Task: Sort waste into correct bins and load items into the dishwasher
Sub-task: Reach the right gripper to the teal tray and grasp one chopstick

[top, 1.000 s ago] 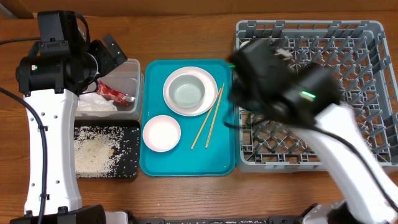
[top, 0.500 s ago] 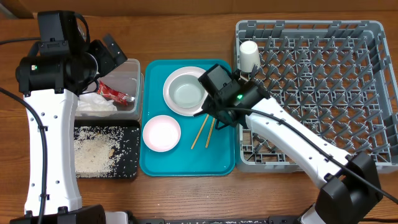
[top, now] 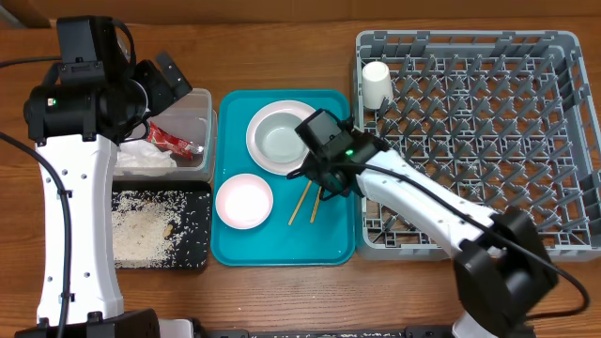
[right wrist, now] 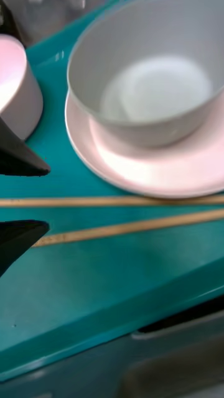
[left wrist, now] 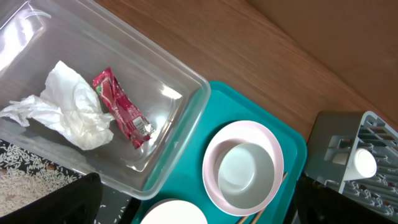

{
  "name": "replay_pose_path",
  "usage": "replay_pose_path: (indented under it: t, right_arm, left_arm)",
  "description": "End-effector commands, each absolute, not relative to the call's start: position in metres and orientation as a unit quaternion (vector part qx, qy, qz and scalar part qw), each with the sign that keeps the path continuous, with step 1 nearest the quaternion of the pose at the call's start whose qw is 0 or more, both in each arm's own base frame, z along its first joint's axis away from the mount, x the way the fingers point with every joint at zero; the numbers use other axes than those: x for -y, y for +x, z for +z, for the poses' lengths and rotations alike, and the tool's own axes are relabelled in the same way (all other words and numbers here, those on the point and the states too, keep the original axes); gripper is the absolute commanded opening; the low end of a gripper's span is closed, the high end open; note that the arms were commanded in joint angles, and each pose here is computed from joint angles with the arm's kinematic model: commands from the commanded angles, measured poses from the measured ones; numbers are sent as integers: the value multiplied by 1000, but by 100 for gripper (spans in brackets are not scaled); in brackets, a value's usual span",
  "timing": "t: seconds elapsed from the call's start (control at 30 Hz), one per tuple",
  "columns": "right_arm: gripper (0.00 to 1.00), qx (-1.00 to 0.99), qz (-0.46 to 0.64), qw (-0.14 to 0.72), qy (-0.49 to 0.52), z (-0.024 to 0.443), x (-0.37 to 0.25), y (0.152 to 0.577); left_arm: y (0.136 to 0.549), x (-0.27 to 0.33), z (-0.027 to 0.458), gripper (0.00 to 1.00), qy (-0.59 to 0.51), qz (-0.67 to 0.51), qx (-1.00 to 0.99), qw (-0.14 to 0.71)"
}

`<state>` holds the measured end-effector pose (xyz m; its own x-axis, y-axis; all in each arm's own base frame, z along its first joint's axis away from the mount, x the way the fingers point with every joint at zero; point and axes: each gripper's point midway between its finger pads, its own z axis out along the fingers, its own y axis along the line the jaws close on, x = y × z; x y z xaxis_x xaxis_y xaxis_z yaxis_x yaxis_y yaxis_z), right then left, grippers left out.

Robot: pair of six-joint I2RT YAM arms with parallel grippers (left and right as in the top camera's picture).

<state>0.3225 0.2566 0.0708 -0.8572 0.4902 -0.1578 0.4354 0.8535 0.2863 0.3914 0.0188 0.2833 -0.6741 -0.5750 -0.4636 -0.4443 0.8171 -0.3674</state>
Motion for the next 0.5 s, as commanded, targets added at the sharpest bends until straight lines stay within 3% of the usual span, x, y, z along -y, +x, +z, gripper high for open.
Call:
replay_pose_path:
  t: [0.0,0.47]
  right_arm:
    - [26,-961,113,101,231,61,-257,319]
    - [25,-967,113,98,206,33,-276,321]
  left_arm:
    - [391,-18,296,100,-272,-117,-905,306]
    - [391,-18,296,100,-272,-117,-905,306]
